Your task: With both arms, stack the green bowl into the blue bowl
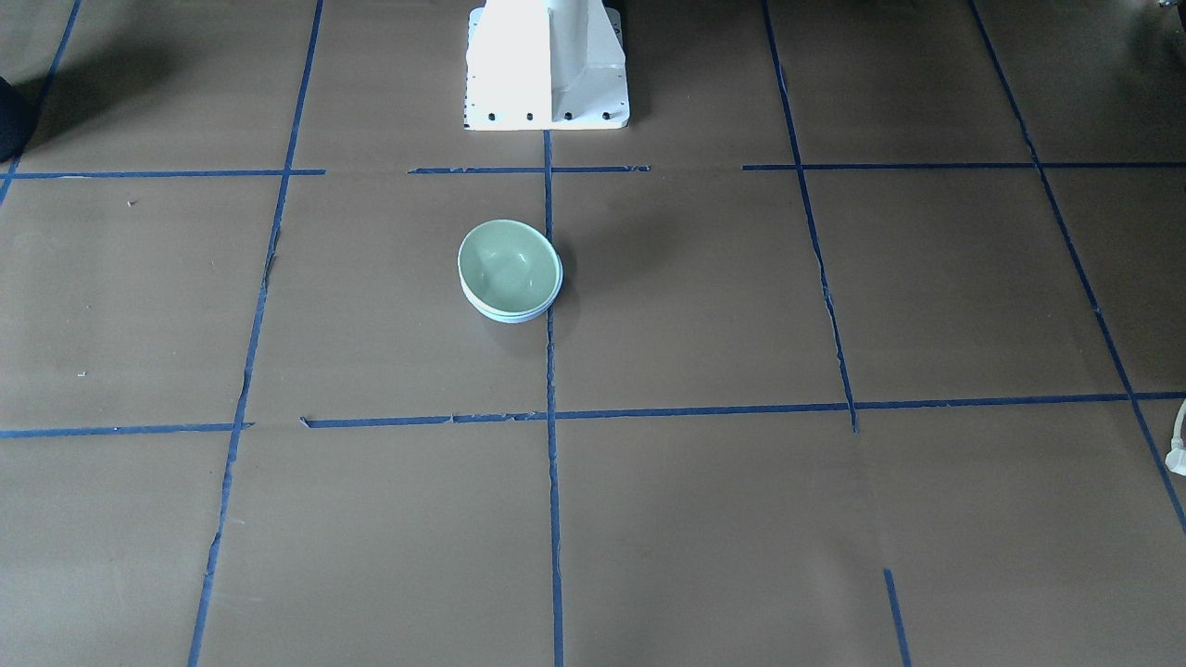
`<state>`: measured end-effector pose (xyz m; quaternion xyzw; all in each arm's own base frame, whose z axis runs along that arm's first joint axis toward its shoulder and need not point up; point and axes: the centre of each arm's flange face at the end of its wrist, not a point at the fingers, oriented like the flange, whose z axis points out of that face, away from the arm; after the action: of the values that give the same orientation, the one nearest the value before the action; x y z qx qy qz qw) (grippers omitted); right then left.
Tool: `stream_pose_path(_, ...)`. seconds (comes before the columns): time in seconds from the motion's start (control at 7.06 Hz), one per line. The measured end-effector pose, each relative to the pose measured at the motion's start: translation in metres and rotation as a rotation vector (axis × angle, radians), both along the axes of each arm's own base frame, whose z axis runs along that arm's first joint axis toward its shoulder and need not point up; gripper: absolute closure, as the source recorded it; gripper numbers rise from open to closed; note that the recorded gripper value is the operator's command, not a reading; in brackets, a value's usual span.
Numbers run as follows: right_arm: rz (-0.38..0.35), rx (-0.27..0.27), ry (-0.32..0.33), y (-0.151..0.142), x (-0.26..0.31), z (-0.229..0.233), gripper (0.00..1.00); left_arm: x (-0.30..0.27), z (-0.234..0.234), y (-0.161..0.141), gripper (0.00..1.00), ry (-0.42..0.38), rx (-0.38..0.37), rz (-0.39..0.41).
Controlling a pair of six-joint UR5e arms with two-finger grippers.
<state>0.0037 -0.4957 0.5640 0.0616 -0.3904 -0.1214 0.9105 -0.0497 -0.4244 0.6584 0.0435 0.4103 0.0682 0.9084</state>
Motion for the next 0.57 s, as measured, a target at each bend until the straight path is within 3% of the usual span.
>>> stream_pose_path(0.57,0.003,-0.034,0.003,0.0027,-0.0092,0.0079,0.0,0.0006,0.0013,-0.0034,0.0,0.002,-0.003,0.0)
